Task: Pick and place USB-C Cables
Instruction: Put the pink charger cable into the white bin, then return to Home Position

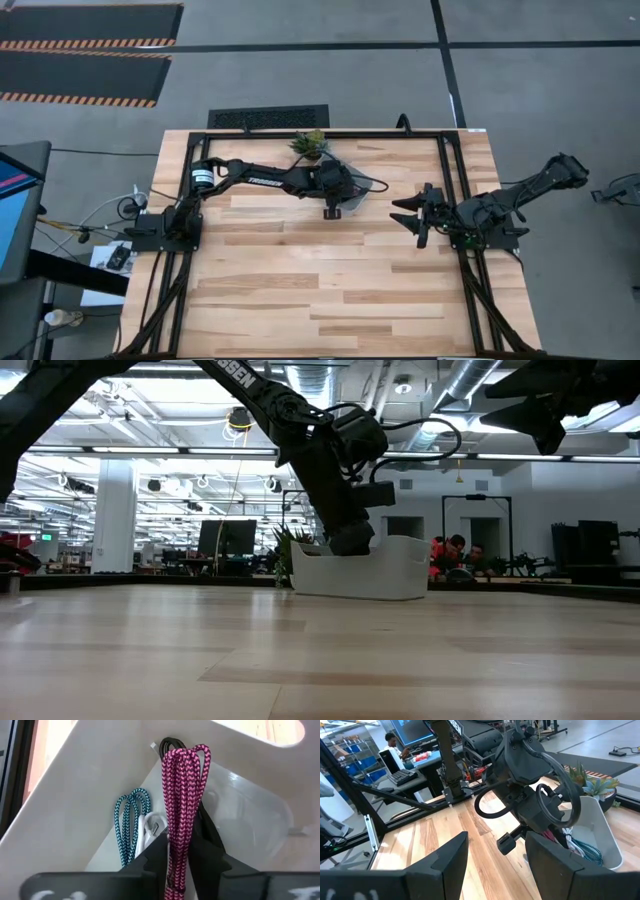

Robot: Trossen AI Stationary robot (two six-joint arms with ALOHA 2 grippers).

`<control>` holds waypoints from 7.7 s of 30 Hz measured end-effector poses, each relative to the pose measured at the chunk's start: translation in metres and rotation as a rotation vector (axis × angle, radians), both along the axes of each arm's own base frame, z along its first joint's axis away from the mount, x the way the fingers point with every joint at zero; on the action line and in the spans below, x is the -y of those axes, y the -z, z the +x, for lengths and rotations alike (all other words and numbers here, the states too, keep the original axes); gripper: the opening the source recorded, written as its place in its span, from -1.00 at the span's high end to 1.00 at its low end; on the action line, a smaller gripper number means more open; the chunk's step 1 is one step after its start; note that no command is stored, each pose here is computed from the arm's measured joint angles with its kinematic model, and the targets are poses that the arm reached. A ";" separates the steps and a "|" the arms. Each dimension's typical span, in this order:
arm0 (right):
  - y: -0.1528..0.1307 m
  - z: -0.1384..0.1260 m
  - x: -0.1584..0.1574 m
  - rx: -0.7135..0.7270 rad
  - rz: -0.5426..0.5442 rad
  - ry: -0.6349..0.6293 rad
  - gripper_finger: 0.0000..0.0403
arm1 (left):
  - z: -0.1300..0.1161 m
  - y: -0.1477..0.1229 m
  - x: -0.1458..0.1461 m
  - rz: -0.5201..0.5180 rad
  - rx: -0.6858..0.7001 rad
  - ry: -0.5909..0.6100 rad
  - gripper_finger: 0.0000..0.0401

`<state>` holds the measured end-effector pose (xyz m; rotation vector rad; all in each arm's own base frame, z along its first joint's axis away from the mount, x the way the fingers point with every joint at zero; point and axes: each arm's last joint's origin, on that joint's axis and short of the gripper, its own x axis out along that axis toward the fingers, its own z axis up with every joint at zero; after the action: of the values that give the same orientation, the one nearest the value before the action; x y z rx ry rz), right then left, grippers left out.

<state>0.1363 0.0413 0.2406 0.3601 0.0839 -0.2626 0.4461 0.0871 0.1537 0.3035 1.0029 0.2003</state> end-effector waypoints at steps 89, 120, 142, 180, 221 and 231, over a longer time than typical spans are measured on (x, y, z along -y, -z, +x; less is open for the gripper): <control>0.024 -0.021 0.050 0.287 -0.156 0.262 -0.10 | -0.313 -0.046 0.059 -0.398 0.867 -0.064 -0.42; 0.070 -0.020 0.050 -0.059 -0.060 0.245 -0.10 | -0.315 -0.036 0.069 -0.377 0.773 -0.129 -0.42; 0.071 -0.020 0.050 -0.062 -0.062 0.245 -0.10 | -0.331 -0.004 0.071 -0.384 0.405 -0.211 -0.42; 0.071 -0.020 0.050 -0.062 -0.062 0.245 -0.10 | -0.332 -0.003 0.071 -0.384 0.389 -0.216 -0.42; 0.071 -0.020 0.050 -0.062 -0.062 0.245 -0.10 | -0.332 -0.003 0.071 -0.385 0.389 -0.216 -0.42; 0.071 -0.020 0.050 -0.061 -0.062 0.245 -0.10 | -0.332 -0.003 0.071 -0.384 0.389 -0.216 -0.42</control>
<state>0.1159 -0.0084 0.1700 0.3007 0.0920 -0.5174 0.1136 0.0162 0.1568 -0.1920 0.6670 0.2456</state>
